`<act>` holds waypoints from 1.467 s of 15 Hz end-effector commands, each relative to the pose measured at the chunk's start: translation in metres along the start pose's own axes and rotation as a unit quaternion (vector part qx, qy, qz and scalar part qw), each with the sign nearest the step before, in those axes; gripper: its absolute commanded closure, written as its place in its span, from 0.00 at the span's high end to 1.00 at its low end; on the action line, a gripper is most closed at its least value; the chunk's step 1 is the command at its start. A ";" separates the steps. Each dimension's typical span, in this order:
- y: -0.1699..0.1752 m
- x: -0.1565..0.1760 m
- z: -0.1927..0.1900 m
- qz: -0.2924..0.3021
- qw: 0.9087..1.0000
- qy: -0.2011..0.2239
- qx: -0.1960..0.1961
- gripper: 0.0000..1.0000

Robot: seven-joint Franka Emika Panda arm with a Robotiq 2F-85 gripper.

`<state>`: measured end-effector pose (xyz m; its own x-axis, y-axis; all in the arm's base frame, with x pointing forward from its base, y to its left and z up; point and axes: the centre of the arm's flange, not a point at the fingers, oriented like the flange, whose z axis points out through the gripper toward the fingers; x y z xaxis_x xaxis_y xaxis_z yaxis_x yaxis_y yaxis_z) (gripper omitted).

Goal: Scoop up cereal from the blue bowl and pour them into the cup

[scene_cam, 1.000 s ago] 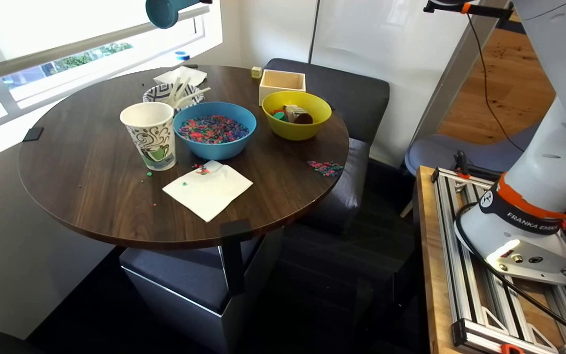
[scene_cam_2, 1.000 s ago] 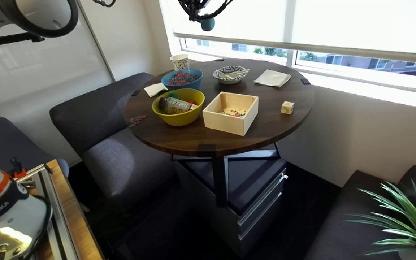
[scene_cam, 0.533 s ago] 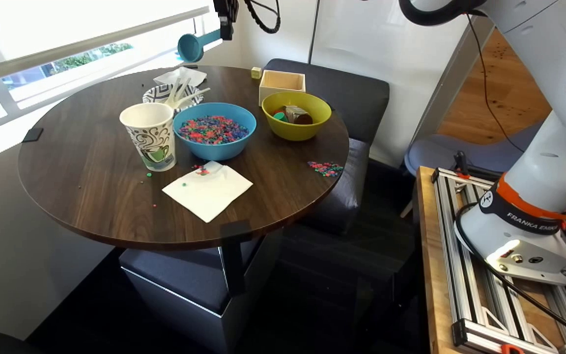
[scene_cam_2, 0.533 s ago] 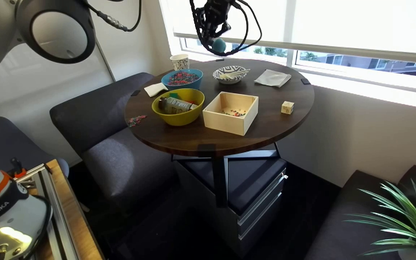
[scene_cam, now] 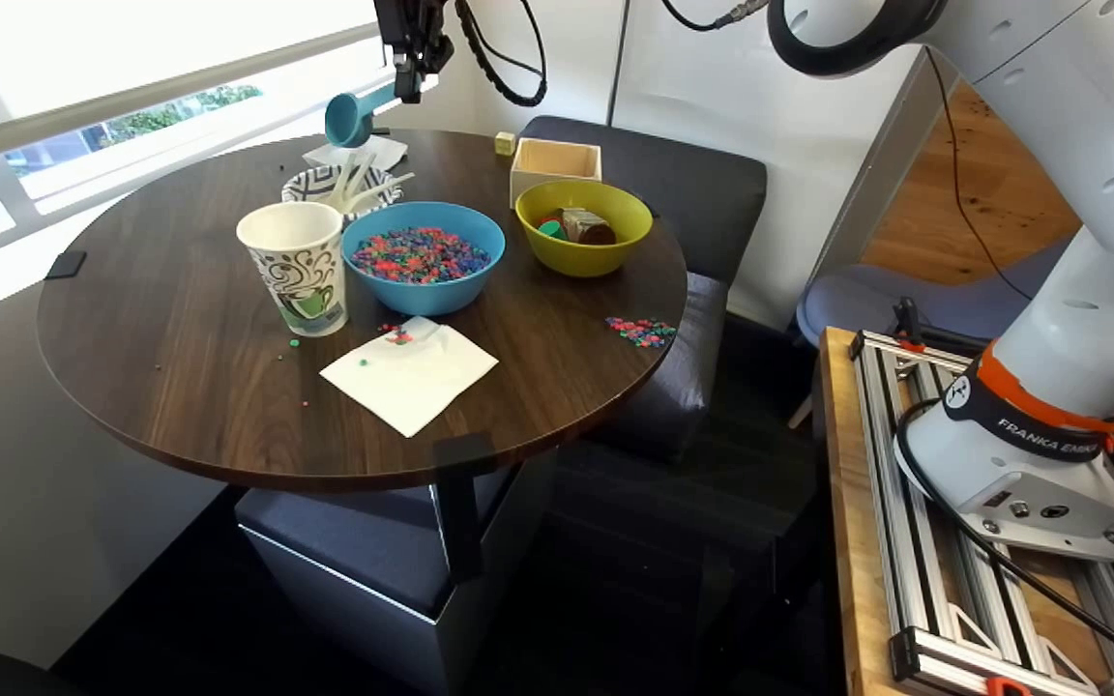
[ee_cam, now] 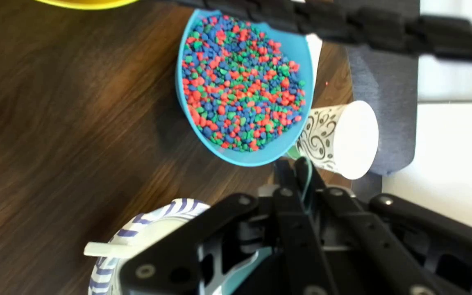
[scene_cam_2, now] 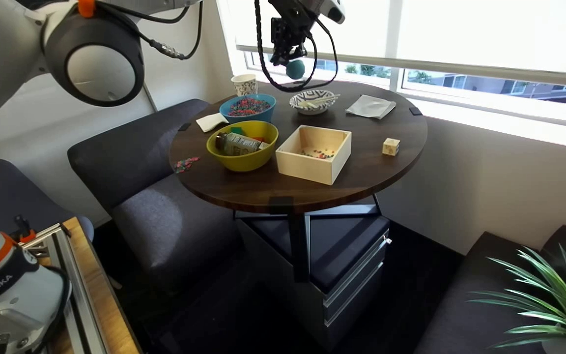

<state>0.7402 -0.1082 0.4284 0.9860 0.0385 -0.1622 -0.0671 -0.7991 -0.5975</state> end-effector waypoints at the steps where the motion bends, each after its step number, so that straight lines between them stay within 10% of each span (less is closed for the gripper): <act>1: 0.011 0.063 -0.029 0.064 0.997 0.049 0.022 0.02; 11: 0.022 0.074 0.011 0.111 0.994 0.011 0.018 0.02; 13: 0.017 0.076 0.013 0.113 0.993 0.006 0.027 0.34; 22: -0.010 0.065 -0.005 0.126 0.987 0.057 -0.082 0.90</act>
<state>0.7609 -0.1003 0.3889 0.9396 -0.2182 -0.2637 -0.3288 -0.7893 -0.5185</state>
